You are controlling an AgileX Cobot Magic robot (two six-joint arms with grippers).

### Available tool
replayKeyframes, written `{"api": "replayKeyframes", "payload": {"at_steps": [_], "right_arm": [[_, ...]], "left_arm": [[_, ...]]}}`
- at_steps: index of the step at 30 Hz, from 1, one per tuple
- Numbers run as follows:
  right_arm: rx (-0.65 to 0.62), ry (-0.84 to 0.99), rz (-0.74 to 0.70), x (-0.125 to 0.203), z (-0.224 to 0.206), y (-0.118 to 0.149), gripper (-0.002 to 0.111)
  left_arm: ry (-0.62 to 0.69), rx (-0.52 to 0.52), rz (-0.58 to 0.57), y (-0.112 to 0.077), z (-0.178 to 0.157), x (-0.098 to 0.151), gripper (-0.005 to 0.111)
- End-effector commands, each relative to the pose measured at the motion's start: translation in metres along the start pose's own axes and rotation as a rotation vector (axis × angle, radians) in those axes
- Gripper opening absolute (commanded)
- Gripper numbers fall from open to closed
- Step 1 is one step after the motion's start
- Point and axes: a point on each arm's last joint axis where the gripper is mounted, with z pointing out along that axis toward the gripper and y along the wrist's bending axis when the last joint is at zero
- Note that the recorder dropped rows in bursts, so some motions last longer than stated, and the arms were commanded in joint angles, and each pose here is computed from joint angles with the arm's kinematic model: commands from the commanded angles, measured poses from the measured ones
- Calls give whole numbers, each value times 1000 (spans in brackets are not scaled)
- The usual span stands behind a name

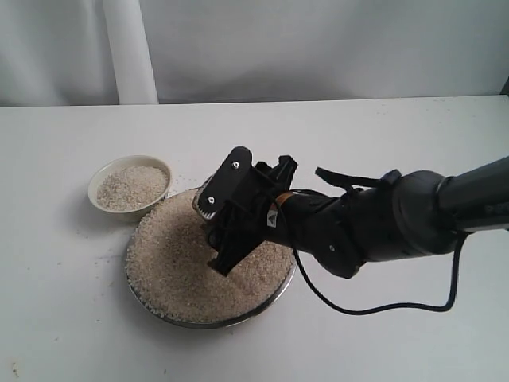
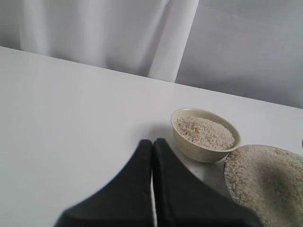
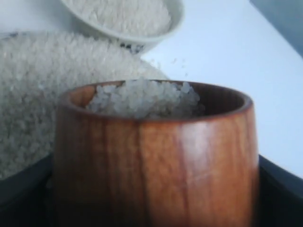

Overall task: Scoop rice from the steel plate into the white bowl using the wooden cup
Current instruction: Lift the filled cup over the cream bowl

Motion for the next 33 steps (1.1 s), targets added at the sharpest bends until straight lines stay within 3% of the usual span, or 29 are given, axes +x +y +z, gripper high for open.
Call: {"api": "replayKeyframes", "payload": {"at_steps": [1, 18, 33], "right_arm": [[34, -90, -28, -24, -15, -13, 0], [-19, 10, -87, -144, -6, -67, 0], [0, 214, -236, -157, 60, -71, 0]], "left_arm": [[-12, 11, -6, -1, 0, -1, 0], [-12, 11, -6, -1, 0, -1, 0], [-12, 11, -6, -1, 0, -1, 0]]}}
